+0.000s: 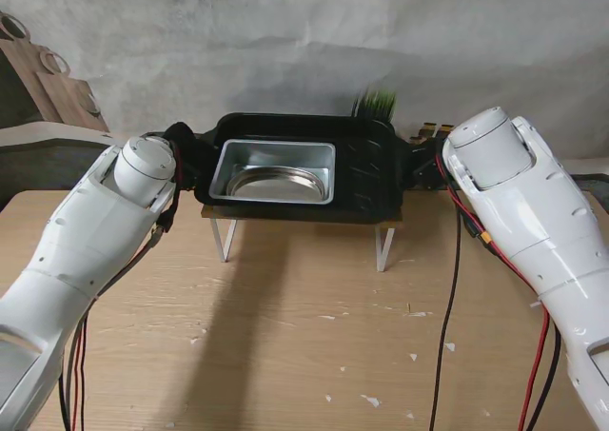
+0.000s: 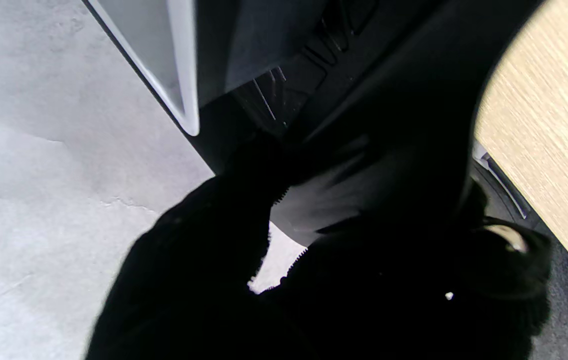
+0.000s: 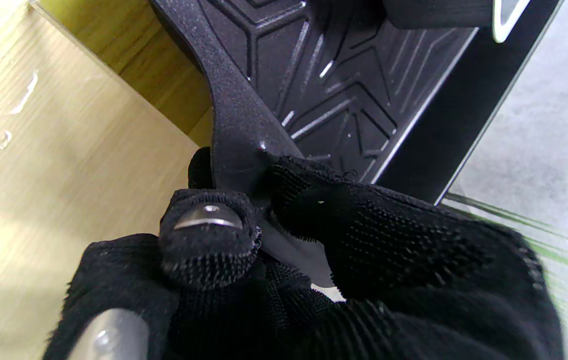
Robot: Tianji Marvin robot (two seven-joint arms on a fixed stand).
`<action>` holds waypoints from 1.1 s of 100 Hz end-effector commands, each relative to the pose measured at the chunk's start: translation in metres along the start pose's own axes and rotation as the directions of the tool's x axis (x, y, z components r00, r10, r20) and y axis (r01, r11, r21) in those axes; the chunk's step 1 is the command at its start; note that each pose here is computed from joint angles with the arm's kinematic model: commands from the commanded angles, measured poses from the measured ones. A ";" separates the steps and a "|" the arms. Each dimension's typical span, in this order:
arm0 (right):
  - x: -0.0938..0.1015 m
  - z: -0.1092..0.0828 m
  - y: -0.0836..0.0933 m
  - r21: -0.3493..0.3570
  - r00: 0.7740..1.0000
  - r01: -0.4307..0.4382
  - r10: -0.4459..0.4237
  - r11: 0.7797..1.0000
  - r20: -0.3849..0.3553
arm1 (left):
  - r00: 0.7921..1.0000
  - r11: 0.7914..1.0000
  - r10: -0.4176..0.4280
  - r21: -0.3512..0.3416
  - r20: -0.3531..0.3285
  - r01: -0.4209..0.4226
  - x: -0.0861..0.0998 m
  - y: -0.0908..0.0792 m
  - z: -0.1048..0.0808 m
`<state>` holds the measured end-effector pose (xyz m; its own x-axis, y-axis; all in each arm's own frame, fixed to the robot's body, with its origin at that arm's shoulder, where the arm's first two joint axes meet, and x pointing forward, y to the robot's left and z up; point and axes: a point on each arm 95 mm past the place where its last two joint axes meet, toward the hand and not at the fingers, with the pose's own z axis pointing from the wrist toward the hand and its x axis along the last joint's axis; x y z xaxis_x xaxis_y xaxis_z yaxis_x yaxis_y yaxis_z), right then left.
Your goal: Stack the baking trays onto the shelf
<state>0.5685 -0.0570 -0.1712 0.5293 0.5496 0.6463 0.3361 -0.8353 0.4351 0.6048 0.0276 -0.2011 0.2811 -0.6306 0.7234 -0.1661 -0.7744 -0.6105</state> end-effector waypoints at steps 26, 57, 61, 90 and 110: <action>0.013 0.001 -0.024 0.041 0.995 0.093 -0.091 0.995 -0.043 | 0.998 0.999 0.004 -0.031 -0.067 -0.007 0.031 0.016 -0.005; 0.003 0.004 -0.025 -0.024 0.989 0.142 -0.143 0.990 -0.026 | 0.999 0.999 0.001 -0.034 -0.042 -0.003 0.024 0.015 -0.006; 0.001 0.004 -0.025 -0.031 0.988 0.149 -0.150 0.988 -0.023 | 0.999 1.000 0.000 -0.029 -0.041 -0.001 0.023 0.015 -0.006; -0.012 -0.004 -0.015 -0.093 0.989 0.150 -0.150 0.984 0.008 | 0.998 0.999 -0.041 -0.002 -0.041 0.040 0.011 0.006 -0.006; -0.024 -0.012 -0.005 -0.130 0.994 0.108 -0.106 0.986 0.025 | 0.998 0.998 -0.054 0.014 -0.039 0.055 0.003 -0.004 -0.005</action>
<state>0.5493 -0.0647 -0.1790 0.5007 0.6348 0.5886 0.2856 -0.7630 0.5799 0.6006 0.0311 -0.2048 0.2769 -0.5949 0.7546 -0.1351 -0.8016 -0.5824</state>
